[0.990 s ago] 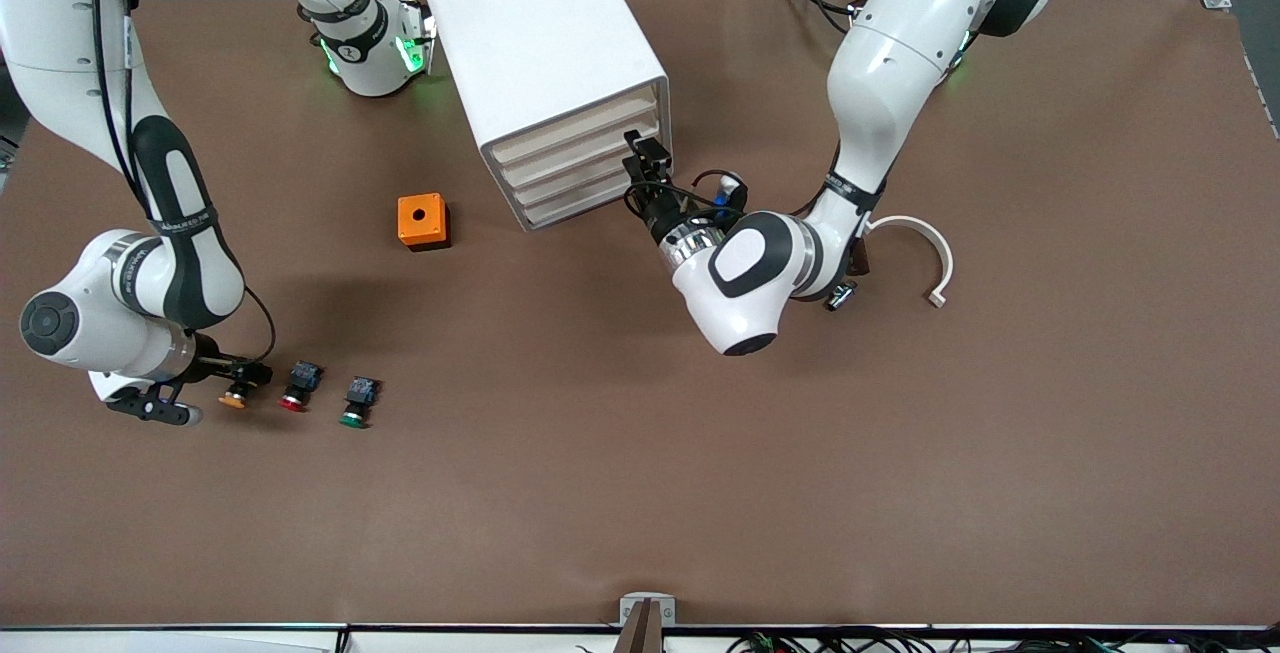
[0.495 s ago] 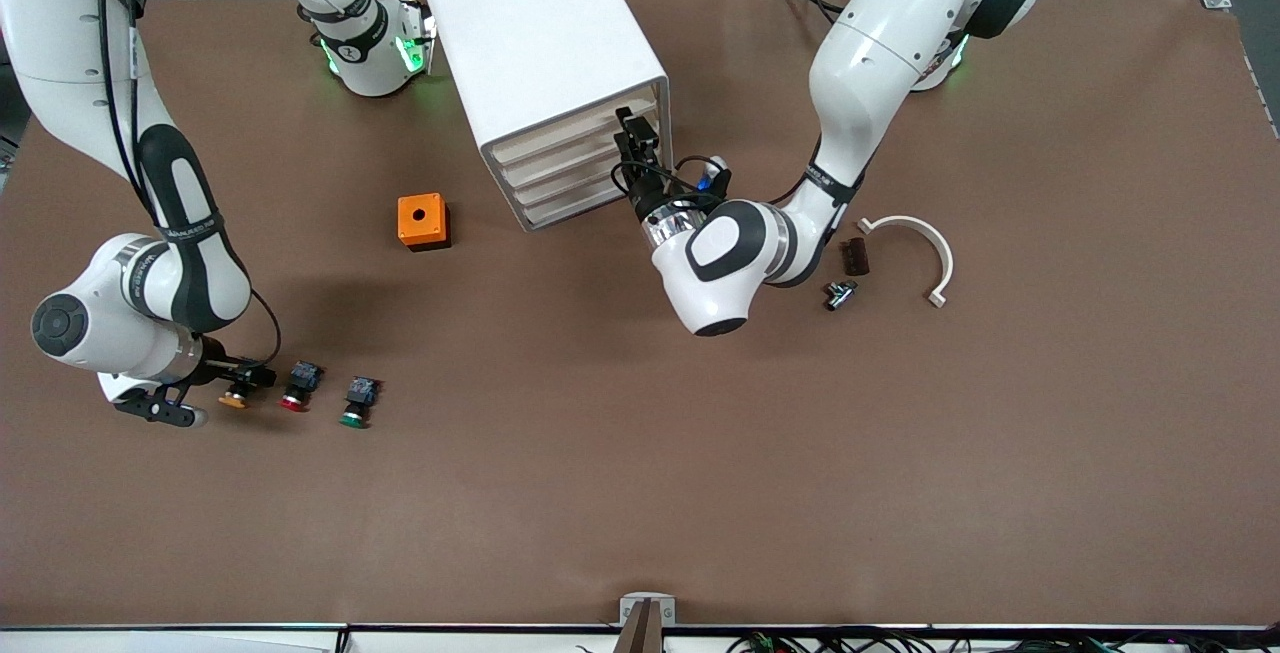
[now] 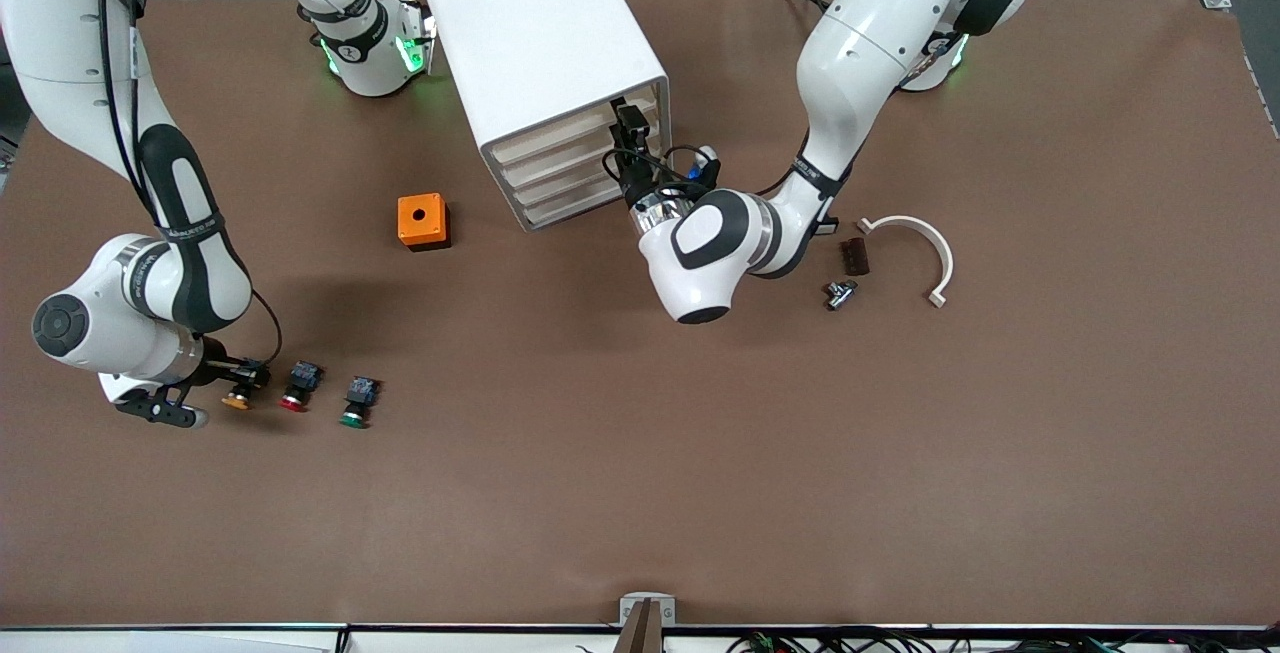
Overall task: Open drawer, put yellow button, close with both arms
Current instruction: 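Pull the drawer open with the left gripper while the right lifts the button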
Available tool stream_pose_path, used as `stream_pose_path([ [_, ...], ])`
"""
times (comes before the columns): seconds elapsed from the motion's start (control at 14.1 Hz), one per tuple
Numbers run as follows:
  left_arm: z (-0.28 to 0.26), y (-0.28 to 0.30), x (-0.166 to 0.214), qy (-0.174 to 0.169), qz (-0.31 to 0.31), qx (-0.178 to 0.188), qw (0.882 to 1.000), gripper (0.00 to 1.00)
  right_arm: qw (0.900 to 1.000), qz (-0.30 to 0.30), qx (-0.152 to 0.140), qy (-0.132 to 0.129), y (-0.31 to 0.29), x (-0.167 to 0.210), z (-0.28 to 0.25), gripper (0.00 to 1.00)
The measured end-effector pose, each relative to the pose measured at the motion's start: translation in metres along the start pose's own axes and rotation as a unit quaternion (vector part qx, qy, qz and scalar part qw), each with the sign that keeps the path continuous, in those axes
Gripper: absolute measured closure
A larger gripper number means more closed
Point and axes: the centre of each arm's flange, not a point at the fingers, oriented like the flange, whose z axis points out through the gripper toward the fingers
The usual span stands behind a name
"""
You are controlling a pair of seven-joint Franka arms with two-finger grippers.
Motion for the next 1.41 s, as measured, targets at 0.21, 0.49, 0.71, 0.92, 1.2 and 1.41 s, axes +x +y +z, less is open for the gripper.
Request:
stream_pose_path([
  [0.21, 0.011, 0.003, -0.003, 0.005, -0.001, 0.006, 1.0, 0.55, 1.0, 0.004, 0.005, -0.008, -0.001, -0.001, -0.001, 0.59],
  [0.49, 0.018, 0.003, -0.006, 0.009, -0.001, 0.007, 1.0, 0.75, 0.999, 0.024, 0.031, -0.033, -0.013, -0.002, -0.03, 0.59],
  [0.71, 0.014, 0.005, -0.004, 0.007, -0.004, 0.004, 1.0, 0.85, 0.998, 0.036, 0.039, -0.039, -0.04, -0.007, -0.073, 0.59],
  [0.92, 0.007, 0.005, -0.002, 0.002, -0.016, 0.002, 1.0, 0.9, 0.996, 0.051, 0.042, -0.052, -0.07, -0.017, -0.103, 0.59],
  [1.2, -0.013, 0.007, 0.005, -0.02, -0.036, -0.002, 0.999, 0.91, 0.992, 0.097, 0.041, -0.075, -0.114, -0.039, -0.151, 0.59],
  [1.41, -0.052, 0.008, 0.02, -0.056, -0.04, -0.008, 0.998, 0.91, 0.986, 0.138, 0.037, -0.085, -0.166, -0.069, -0.199, 0.59],
])
